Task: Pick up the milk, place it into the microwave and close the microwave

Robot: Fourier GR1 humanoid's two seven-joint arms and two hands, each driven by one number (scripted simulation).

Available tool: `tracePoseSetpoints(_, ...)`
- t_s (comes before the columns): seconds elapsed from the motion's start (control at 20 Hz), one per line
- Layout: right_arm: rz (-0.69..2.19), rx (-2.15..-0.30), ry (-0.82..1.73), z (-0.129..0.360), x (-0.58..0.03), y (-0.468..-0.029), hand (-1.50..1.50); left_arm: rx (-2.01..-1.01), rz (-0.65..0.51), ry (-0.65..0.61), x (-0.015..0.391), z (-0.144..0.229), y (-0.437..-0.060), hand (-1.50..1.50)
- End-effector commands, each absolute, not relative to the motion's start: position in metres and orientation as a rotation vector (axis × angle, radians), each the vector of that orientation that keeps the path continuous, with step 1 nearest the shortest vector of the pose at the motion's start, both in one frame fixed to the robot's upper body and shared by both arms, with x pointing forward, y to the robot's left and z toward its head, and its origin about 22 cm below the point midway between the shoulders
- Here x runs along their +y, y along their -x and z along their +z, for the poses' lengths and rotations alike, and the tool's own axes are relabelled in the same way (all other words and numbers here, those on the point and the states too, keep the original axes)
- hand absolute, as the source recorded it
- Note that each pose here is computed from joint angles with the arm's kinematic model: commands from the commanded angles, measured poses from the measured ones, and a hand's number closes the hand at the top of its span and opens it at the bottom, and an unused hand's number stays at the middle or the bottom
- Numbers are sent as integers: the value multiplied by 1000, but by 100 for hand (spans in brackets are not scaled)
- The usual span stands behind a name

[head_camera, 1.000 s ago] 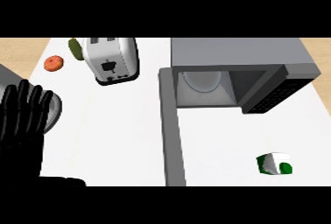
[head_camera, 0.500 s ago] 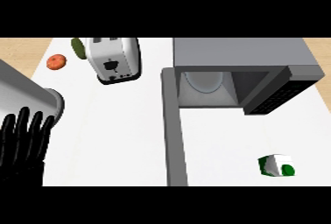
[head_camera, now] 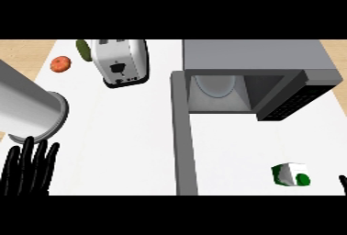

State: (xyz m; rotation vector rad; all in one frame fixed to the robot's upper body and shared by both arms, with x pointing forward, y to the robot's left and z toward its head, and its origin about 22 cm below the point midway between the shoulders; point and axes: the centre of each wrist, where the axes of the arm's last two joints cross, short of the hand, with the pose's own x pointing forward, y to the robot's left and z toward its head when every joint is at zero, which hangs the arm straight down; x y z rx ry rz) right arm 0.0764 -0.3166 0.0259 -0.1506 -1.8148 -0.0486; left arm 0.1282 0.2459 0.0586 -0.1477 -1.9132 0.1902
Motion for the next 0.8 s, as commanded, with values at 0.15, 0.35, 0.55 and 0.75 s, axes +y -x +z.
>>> tracePoseSetpoints(0.15,-81,-1791,183,-16,-321,-83,-150,-1919,183,119,243,44,-100,-150)
tracePoseSetpoints(0.35,-146,-1777,267,-50,-329,-108,-150,-1913,197,153,240,44,-105,-150)
tracePoseSetpoints(0.55,-149,-1734,295,-68,-334,-97,-150,-1910,205,124,230,26,-111,-150)
tracePoseSetpoints(0.75,-181,-1699,357,-104,-337,-116,-150,-1902,169,155,244,32,-94,-150)
